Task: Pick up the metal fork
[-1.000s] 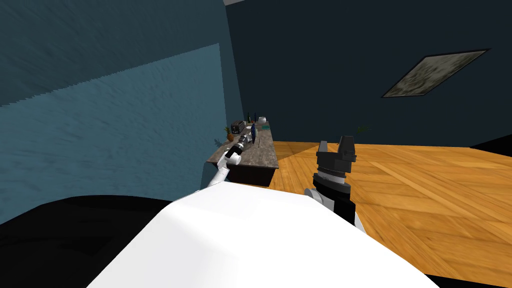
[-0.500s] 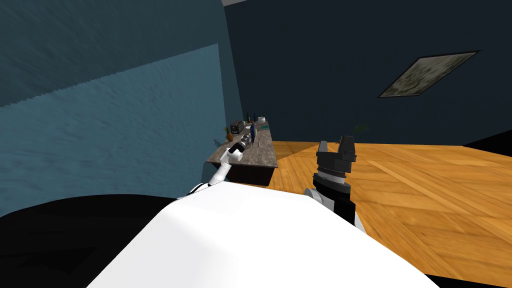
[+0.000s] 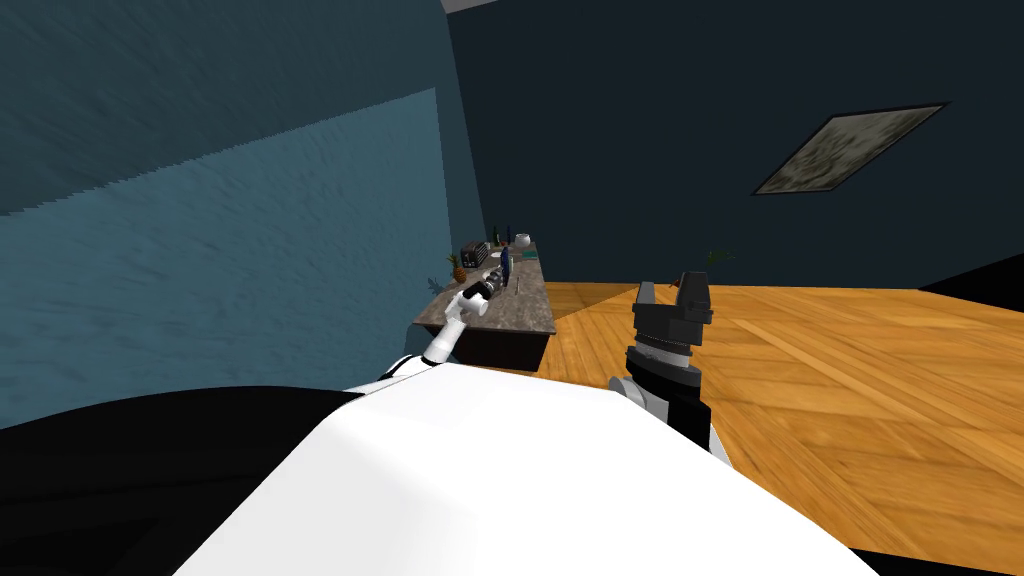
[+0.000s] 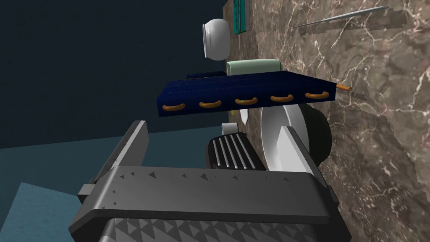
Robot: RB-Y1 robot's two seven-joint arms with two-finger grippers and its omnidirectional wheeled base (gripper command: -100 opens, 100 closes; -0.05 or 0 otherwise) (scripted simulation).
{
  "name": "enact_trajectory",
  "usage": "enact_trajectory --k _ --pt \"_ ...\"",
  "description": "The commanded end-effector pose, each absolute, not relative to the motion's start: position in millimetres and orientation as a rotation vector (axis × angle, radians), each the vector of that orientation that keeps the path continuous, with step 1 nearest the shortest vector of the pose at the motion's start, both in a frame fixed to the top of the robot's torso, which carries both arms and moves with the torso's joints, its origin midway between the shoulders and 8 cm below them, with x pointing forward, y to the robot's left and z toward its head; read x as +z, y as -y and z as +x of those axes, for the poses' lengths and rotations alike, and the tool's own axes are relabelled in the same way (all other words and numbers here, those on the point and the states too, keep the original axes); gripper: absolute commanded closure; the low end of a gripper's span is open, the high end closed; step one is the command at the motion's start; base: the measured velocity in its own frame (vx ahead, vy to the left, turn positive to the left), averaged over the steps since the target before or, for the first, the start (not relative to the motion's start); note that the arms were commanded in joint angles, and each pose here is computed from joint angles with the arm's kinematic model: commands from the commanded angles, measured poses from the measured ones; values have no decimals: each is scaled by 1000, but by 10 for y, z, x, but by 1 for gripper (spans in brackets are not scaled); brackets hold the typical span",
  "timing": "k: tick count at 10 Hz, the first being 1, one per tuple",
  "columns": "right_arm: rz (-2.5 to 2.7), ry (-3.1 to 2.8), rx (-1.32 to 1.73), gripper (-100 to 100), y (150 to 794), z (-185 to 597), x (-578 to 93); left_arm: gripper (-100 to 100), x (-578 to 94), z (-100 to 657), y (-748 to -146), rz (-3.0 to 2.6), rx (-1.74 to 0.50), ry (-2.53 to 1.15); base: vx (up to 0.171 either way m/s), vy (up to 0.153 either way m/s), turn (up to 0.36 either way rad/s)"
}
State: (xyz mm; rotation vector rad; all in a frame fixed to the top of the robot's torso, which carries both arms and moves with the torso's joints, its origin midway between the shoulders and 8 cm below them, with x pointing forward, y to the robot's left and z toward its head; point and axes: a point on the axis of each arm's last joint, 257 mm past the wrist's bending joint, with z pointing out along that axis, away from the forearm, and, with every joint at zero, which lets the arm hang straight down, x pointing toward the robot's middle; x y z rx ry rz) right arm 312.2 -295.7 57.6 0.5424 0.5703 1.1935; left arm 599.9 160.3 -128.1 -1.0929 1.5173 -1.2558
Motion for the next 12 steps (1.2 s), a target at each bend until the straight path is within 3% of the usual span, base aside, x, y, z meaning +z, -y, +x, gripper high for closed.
enact_trajectory --k 1,12 --pt "542 -570 1194 0 2957 3122 576 -100 -1367 6032 -1597 -1115 -1230 -1543 -2 13 1" --pt "542 -570 1193 0 2957 3122 576 -100 -2076 6396 -1720 -1312 -930 -1822 -3 50 -14"
